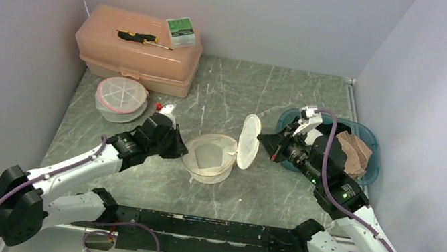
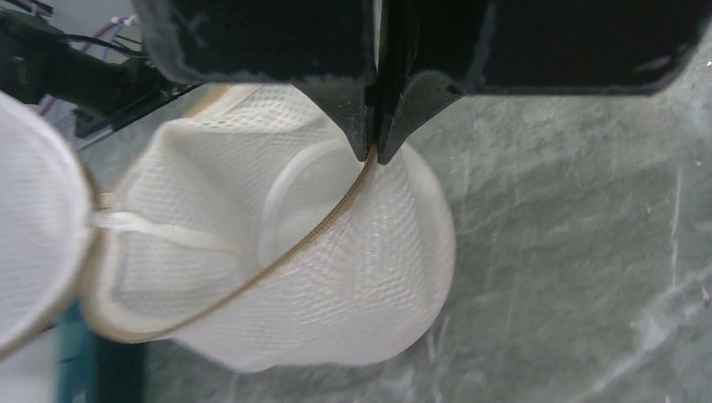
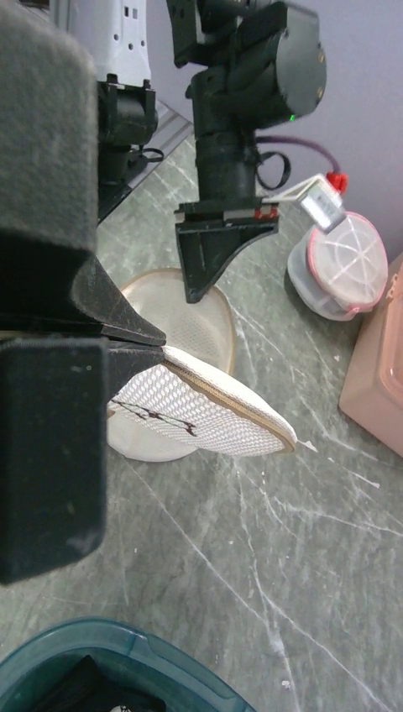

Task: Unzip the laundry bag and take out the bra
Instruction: Close the laundry bag at the center of the board.

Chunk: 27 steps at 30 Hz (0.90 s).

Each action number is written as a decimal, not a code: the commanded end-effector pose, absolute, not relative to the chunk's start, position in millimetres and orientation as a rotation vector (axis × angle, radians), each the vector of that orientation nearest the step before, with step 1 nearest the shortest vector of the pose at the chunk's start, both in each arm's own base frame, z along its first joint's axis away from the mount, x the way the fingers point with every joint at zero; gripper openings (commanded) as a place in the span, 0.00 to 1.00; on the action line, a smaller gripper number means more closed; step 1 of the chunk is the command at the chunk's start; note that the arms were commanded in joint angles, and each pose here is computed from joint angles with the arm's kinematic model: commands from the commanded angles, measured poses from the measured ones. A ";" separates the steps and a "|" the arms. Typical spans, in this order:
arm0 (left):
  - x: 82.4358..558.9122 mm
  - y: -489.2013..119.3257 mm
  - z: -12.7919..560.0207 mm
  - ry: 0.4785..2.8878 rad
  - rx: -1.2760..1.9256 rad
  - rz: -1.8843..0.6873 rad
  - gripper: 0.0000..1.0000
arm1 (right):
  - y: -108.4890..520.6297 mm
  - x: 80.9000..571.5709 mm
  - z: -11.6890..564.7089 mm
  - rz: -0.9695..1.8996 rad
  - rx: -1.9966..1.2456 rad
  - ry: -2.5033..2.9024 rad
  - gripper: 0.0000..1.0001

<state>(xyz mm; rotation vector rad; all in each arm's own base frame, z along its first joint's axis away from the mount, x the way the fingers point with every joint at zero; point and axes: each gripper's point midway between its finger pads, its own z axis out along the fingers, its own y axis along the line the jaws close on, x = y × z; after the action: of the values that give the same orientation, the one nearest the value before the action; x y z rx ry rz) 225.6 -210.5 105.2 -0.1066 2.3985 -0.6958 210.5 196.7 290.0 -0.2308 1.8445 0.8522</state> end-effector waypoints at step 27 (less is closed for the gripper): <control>204.4 -348.5 289.0 1.770 0.432 -0.717 0.94 | 183.6 221.9 293.4 0.790 -0.002 1.963 0.00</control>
<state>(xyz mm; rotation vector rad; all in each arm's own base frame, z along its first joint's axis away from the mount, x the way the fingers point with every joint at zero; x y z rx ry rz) 198.6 -324.1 259.3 0.3961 1.9114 -0.8206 220.2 185.9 273.7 -0.0478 2.0008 0.7788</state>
